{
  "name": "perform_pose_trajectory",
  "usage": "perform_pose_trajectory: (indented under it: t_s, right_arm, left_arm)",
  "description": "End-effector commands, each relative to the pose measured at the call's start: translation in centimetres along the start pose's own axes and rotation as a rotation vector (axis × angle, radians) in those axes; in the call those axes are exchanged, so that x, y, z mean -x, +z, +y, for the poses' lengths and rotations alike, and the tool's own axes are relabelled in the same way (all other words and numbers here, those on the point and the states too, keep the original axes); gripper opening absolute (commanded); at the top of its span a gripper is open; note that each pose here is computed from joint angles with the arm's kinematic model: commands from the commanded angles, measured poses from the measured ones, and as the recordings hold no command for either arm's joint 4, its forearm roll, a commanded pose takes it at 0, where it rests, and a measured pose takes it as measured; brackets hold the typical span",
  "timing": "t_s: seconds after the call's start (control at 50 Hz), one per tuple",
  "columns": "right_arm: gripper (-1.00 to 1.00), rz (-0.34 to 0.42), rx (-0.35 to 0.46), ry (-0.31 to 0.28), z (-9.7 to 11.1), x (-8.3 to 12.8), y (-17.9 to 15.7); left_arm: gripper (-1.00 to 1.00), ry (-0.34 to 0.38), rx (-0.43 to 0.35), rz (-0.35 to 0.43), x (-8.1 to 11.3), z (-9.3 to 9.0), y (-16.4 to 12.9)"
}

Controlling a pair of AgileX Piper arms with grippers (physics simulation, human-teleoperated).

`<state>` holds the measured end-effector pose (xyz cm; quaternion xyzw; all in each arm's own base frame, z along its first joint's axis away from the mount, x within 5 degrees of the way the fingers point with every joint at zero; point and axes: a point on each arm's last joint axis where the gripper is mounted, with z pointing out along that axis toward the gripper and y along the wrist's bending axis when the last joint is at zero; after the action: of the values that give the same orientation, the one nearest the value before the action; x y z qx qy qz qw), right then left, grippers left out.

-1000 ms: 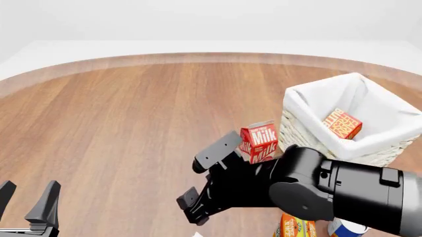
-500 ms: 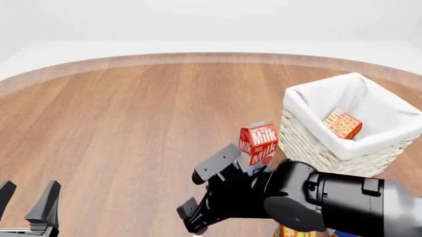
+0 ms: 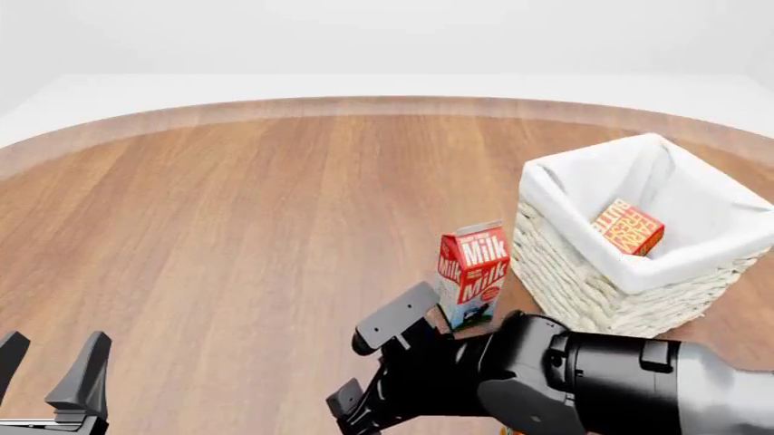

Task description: Pick up the cream cheese box and the butter, and put them in the basket.

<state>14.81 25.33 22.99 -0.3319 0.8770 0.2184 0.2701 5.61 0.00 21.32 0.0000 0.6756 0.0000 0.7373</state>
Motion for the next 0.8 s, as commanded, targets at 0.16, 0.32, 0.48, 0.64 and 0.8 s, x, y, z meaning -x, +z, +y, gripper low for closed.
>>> perform_pose_trajectory:
  t_s: [0.16,0.32,0.48,0.64,0.8]
  right_arm:
    - [1.0,0.014,-0.005,0.013,-0.3,-0.9,1.0]
    - [1.0,0.021,-0.007,0.017,-0.4,-1.3,1.5]
    - [1.0,0.027,-0.009,0.016,-0.5,-1.6,2.1]
    - [1.0,0.038,-0.008,0.021,-0.4,-1.9,2.0]
    - [1.0,0.048,-0.007,0.029,-0.3,-2.4,2.7]
  left_arm:
    - [1.0,0.0,0.0,0.0,0.0,0.0,0.0]
    - [1.0,0.0,0.0,0.0,0.0,0.0,0.0]
    - [1.0,0.0,0.0,0.0,0.0,0.0,0.0]
    - [1.0,0.0,0.0,0.0,0.0,0.0,0.0]
    - [1.0,0.0,0.0,0.0,0.0,0.0,0.0]
